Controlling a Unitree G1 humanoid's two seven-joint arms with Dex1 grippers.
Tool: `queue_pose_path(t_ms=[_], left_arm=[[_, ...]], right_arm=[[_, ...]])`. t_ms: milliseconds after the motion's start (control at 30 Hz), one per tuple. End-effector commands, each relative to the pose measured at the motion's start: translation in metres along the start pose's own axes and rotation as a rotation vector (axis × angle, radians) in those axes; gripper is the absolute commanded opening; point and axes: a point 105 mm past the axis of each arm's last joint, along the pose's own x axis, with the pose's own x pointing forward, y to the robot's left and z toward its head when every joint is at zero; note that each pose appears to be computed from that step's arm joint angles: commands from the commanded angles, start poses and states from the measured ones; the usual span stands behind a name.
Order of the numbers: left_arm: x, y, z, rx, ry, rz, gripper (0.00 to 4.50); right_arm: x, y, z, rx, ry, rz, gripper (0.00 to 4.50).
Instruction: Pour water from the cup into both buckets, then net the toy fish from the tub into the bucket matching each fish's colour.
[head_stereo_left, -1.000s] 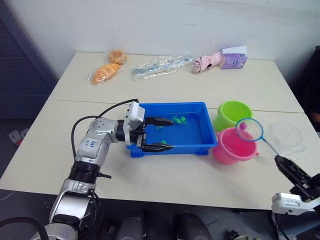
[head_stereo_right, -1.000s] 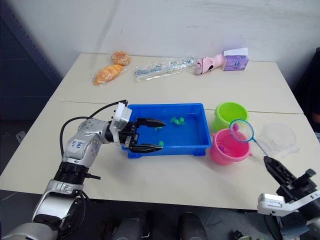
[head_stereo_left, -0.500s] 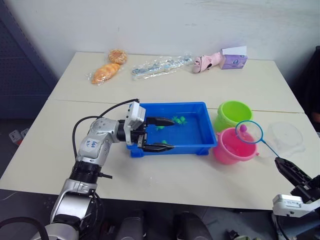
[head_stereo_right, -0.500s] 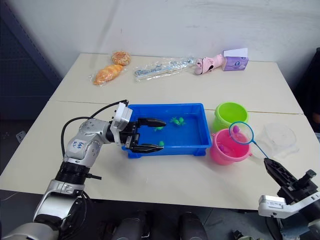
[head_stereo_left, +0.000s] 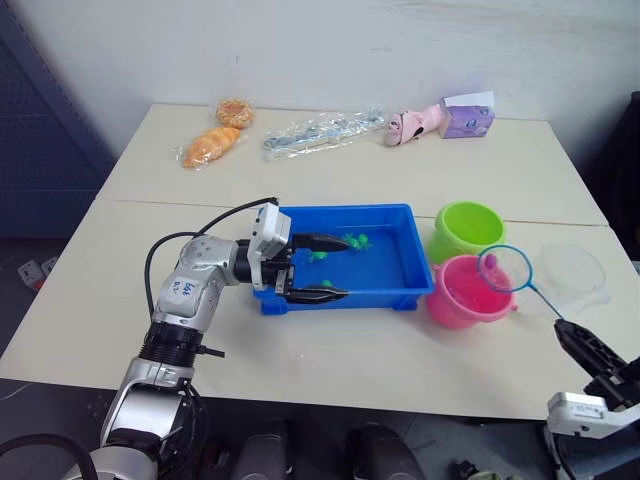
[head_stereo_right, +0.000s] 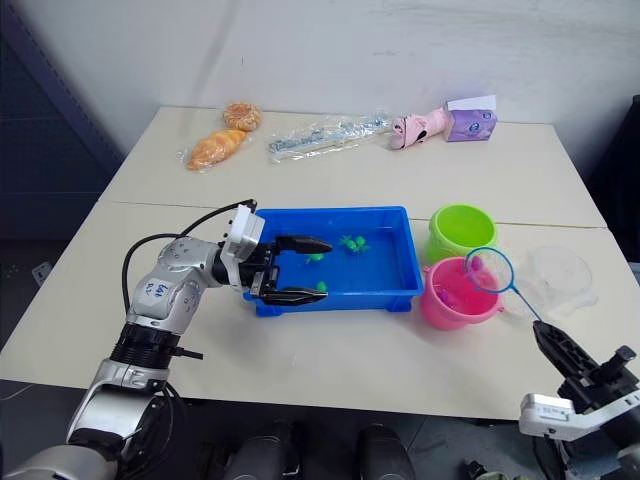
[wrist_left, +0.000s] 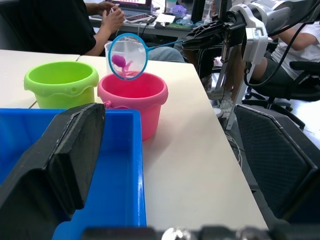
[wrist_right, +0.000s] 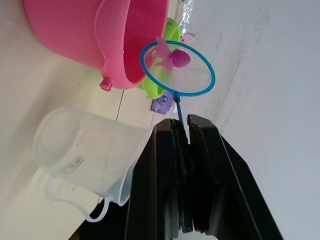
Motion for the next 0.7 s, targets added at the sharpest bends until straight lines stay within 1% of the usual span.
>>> queue_pose_path(t_ms=[33, 67, 100, 200, 267, 333, 367, 500, 700], left_arm=[[0.002, -0.001, 0.009, 0.036, -0.032, -0.009, 4.44], [0.002, -0.001, 0.009, 0.035, -0.033, -0.009, 4.44], [0.002, -0.002, 0.009, 0.037, -0.029, -0.013, 4.44], [0.002, -0.001, 0.010, 0.041, -0.032, -0.013, 4.44], [0.003, -0.001, 0.010, 0.041, -0.030, -0.015, 4.44], [0.002, 0.000, 0.010, 0.034, -0.038, -0.005, 4.44], [0.002, -0.001, 0.009, 0.036, -0.031, -0.012, 4.44], [0.001, 0.000, 0.009, 0.038, -0.030, -0.003, 4.44], [-0.002, -0.002, 0.008, 0.036, -0.023, 0.009, 4.44]], right_arm=[[0.003, -0.004, 0.012, -0.006, -0.077, 0.002, 0.00], [0.004, -0.004, 0.016, -0.006, -0.103, 0.011, 0.00], [0.003, -0.006, 0.010, -0.004, -0.060, -0.007, 0.00], [0.003, -0.011, 0.007, -0.017, -0.043, -0.024, 0.00], [0.002, -0.016, -0.001, -0.026, -0.008, -0.042, 0.00], [0.005, -0.014, 0.008, -0.022, -0.077, -0.021, 0.00], [0.005, -0.014, 0.009, -0.017, -0.079, -0.022, 0.00], [0.003, -0.018, -0.002, -0.018, -0.008, -0.052, 0.00], [-0.004, -0.030, -0.007, 0.060, 0.008, -0.117, 0.00]])
